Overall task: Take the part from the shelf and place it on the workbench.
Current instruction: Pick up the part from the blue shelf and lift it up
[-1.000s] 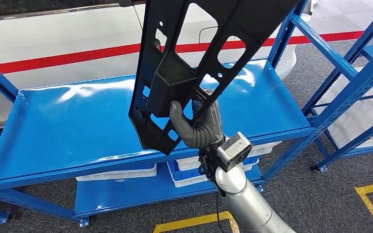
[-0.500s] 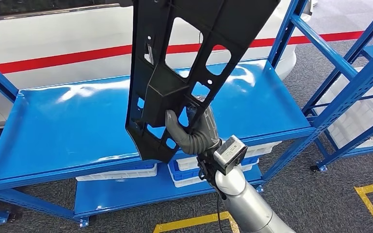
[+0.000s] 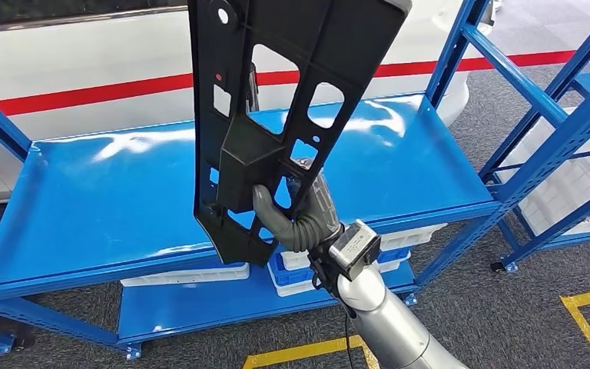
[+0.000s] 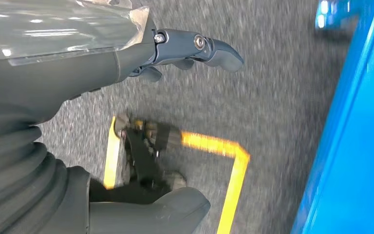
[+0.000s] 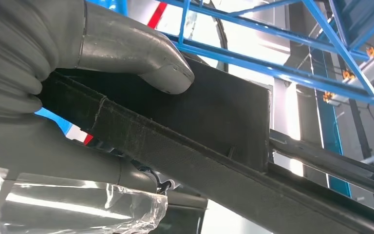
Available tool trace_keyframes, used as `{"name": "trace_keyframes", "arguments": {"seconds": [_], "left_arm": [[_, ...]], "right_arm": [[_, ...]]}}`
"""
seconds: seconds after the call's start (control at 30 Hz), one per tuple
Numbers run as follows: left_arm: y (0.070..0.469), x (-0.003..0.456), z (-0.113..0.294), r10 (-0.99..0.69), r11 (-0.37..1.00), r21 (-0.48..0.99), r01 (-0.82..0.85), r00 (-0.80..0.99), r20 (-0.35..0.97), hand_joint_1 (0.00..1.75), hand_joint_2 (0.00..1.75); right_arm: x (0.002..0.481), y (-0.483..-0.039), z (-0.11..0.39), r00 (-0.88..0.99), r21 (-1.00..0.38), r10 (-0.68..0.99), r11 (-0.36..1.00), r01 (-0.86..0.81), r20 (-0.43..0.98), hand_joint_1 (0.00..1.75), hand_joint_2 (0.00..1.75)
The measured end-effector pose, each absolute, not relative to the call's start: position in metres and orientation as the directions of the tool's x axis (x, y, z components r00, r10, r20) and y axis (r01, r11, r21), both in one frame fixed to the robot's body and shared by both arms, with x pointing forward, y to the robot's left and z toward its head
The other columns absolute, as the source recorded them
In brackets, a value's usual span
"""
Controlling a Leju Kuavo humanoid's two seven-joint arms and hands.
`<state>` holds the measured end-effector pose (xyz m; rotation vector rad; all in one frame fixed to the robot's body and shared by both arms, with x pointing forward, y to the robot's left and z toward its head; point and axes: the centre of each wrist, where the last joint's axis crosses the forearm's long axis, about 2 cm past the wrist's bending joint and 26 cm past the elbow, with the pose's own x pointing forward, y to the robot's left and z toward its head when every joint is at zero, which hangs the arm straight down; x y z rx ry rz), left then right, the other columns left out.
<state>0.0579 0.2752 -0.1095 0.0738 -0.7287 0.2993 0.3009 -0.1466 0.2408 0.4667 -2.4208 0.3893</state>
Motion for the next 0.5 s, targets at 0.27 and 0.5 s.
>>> {"name": "trace_keyframes", "arguments": {"seconds": [0.27,0.5], "left_arm": [[0.2756,0.0579,-0.1095,0.255,0.956,-0.061,-0.289,0.704,0.663,0.00,1.75],[0.2790,0.0582,-0.1095,0.251,0.956,-0.055,-0.288,0.705,0.663,0.00,1.75]], "right_arm": [[0.3031,-0.1485,0.2387,-0.736,-0.177,-0.220,0.890,-0.419,0.640,1.75,1.75],[0.3035,-0.1486,0.2377,-0.736,-0.180,-0.218,0.889,-0.420,0.641,1.75,1.75]]}}
